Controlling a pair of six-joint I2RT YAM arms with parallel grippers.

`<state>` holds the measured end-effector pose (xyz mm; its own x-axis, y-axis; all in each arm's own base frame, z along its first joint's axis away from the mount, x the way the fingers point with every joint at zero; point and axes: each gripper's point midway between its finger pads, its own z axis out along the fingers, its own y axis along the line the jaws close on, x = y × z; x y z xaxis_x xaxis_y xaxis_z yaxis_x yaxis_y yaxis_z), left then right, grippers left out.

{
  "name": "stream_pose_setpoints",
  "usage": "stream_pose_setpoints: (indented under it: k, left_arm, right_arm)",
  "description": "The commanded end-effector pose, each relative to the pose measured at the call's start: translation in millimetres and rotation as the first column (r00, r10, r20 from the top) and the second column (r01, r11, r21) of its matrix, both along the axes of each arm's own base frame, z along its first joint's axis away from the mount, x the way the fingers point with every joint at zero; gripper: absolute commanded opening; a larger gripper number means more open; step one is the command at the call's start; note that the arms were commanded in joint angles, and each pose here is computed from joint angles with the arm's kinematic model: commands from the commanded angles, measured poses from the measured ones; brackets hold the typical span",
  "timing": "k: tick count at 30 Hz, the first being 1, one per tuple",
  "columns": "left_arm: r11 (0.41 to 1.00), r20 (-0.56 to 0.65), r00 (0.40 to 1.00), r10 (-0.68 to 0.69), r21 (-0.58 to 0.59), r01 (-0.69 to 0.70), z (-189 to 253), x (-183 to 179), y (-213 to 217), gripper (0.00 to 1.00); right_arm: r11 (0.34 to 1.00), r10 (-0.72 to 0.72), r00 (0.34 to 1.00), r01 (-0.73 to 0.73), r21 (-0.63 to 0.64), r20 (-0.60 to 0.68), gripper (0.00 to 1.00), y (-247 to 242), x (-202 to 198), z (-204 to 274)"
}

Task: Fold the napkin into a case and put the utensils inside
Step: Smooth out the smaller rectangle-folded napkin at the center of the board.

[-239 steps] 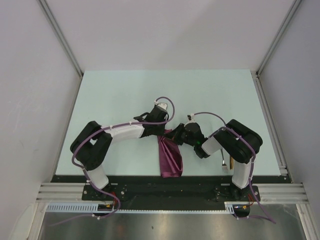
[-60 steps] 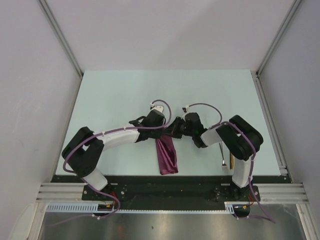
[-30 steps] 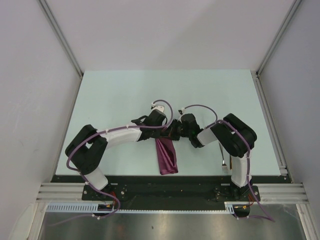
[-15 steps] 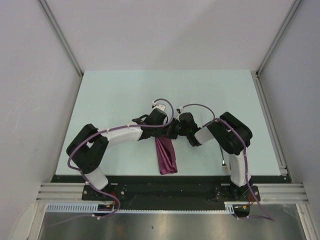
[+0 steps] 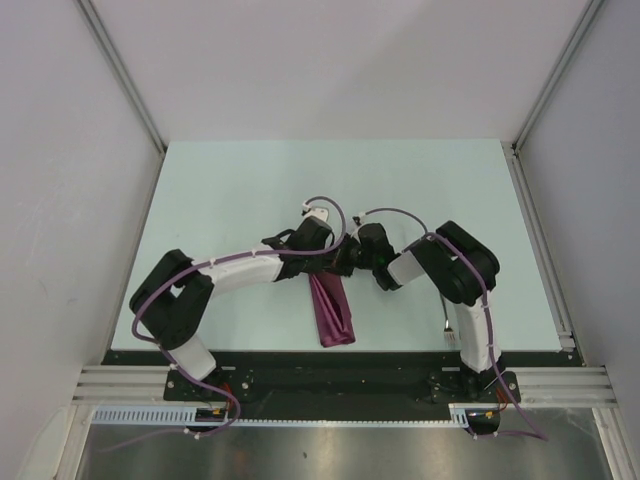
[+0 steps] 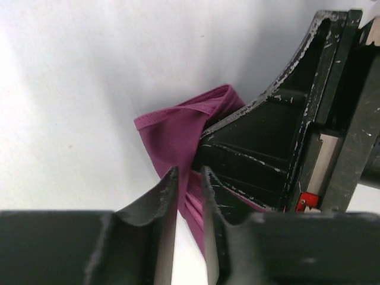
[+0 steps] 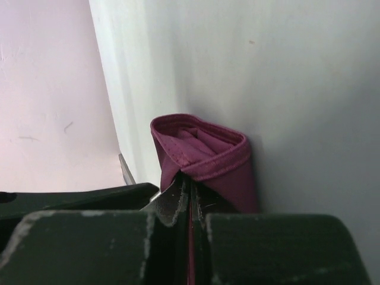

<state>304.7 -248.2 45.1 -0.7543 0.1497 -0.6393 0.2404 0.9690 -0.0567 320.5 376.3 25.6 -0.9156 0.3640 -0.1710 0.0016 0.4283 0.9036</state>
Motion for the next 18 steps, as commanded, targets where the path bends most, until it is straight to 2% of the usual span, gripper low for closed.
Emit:
stream_pose_setpoints:
  k: [1,4,11,16,18]
  left_arm:
    - [0.995,0.051,0.999,-0.005,-0.104,0.01,40,-3,-12,0.34]
    - [0.985,0.068,0.998,-0.01,-0.168,0.021,61,-12,-12,0.38]
    - [0.959,0.053,0.996,-0.07,-0.272,0.082,79,-31,-21,0.35]
    - [0.95,0.012,0.996,-0.088,-0.301,0.088,71,-34,-31,0.23]
    - [0.954,0.002,0.997,-0.075,-0.292,0.073,66,-35,-28,0.22]
  right_arm:
    - [0.999,0.0,0.999,-0.001,0.032,0.046,0.01,-8,1,30]
    - [1.0,0.016,0.998,-0.017,0.022,0.059,0.03,-14,-2,40]
    - [0.999,0.046,0.999,-0.045,-0.023,0.028,0.06,-28,-13,44]
    - [0.996,0.038,0.998,-0.035,-0.079,0.043,0.07,-58,-24,45]
    - [0.988,0.053,0.998,-0.046,-0.145,0.042,0.06,-73,-38,40]
